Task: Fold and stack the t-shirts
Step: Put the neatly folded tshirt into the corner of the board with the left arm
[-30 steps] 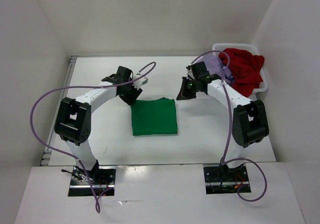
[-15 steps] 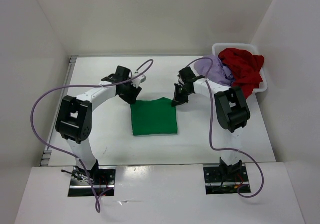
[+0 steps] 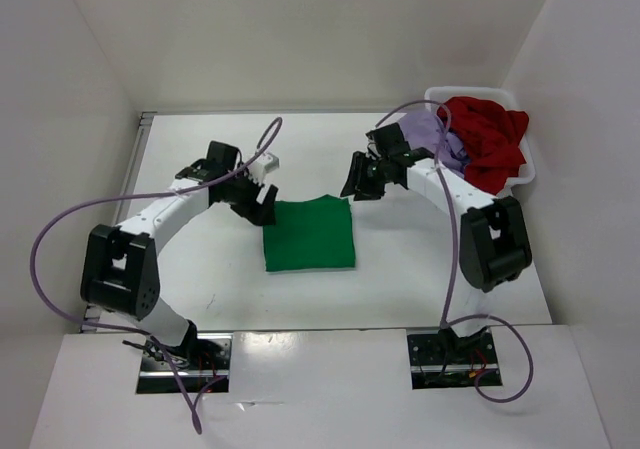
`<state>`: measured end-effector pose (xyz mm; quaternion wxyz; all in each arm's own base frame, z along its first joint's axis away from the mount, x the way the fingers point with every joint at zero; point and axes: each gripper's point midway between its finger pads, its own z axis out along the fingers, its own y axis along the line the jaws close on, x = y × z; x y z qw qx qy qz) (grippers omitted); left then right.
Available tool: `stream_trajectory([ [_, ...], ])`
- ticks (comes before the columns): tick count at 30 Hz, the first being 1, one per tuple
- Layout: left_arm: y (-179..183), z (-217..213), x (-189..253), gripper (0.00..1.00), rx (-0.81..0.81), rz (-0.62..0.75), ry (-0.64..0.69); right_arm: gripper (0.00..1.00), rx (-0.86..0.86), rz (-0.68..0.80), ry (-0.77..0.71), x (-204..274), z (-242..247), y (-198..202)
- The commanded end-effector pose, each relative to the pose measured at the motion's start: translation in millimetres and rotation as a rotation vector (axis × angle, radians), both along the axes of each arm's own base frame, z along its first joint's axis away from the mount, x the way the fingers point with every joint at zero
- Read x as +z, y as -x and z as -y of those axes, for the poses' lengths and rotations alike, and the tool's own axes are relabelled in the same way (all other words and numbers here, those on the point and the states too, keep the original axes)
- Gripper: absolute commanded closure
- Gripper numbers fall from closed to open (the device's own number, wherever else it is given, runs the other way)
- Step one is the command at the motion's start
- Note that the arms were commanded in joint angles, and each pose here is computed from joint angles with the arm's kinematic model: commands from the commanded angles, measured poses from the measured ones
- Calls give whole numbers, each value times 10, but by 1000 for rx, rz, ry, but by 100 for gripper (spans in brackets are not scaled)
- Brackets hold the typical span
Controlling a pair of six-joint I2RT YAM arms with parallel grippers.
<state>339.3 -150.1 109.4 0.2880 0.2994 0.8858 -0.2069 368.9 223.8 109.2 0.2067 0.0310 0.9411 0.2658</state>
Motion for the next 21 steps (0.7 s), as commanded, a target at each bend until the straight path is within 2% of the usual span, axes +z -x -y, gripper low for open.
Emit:
stream_trajectory([
  [1, 596, 143, -501, 7, -25, -332, 163, 50, -4, 61, -18, 319, 80, 121],
  [2, 592, 118, -544, 0, -7, -352, 164, 50, -10, 69, -13, 340, 102, 136],
  [6, 336, -67, -700, 0, 100, -368, 94, 48, -26, 81, -32, 441, 138, 251],
  [9, 424, -48, -898, 0, 108, -468, 94, 48, -48, 88, -22, 474, 200, 319],
  [16, 510, 79, -1072, 0, 75, -562, 124, 48, -76, 99, -5, 583, 288, 409],
  [18, 485, 84, -1126, 4, 76, -568, 122, 48, -82, 113, -4, 650, 302, 402],
  [21, 478, 85, -1205, 23, 78, -589, 118, 48, -88, 127, -2, 725, 306, 371],
])
